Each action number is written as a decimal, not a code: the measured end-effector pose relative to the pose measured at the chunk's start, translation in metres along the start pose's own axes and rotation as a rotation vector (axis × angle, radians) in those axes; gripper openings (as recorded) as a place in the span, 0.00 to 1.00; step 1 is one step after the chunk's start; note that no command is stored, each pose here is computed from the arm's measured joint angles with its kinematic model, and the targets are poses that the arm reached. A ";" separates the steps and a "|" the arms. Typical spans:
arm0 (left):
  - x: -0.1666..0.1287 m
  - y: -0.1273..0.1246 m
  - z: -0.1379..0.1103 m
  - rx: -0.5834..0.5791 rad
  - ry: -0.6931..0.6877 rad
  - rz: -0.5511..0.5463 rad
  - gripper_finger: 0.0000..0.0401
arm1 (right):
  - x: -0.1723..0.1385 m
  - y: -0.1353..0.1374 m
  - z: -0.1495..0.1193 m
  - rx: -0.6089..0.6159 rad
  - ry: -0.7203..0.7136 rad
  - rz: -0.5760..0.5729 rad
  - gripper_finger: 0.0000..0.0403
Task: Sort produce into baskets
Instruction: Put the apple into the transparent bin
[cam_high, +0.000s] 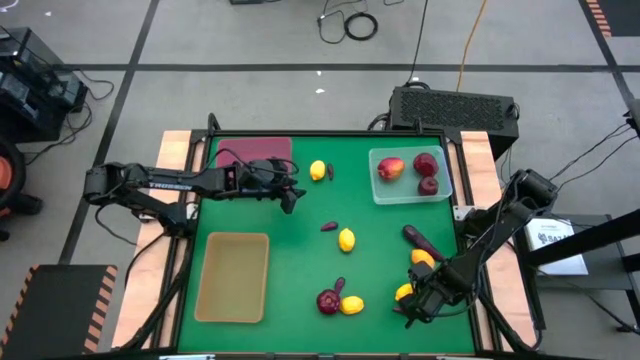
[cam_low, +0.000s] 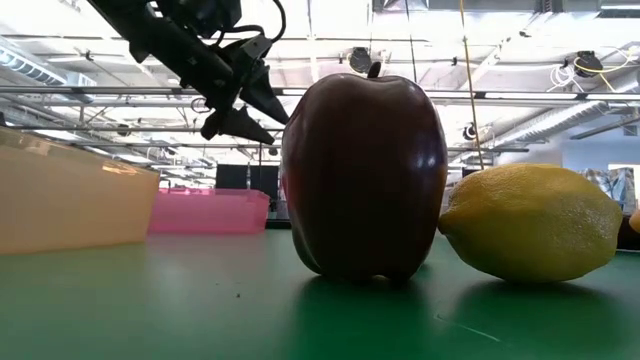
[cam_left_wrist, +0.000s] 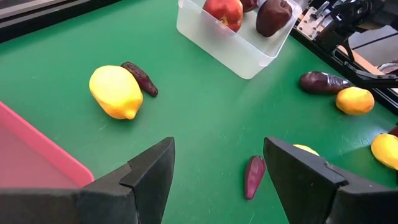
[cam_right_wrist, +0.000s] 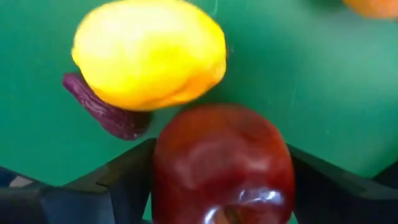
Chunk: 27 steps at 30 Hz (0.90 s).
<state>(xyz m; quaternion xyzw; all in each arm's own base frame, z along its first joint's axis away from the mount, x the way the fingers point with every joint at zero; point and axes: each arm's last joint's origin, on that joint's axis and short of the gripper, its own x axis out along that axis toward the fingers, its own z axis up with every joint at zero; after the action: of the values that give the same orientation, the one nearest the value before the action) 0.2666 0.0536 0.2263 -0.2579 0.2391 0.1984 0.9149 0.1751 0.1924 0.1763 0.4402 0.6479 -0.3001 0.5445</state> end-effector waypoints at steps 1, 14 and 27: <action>0.000 0.000 0.000 0.000 0.001 -0.001 0.63 | 0.000 0.000 0.000 -0.001 0.011 -0.003 0.73; 0.000 0.000 0.000 0.000 -0.001 -0.001 0.63 | -0.079 -0.019 0.018 0.054 -0.188 0.129 0.69; 0.000 0.000 0.000 -0.034 -0.002 -0.002 0.63 | -0.156 -0.081 0.106 0.158 -0.896 0.019 0.69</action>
<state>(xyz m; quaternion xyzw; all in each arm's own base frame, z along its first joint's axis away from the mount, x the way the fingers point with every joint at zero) 0.2666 0.0538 0.2266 -0.2737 0.2346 0.2017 0.9107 0.1520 0.0273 0.2960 0.3129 0.3195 -0.5045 0.7386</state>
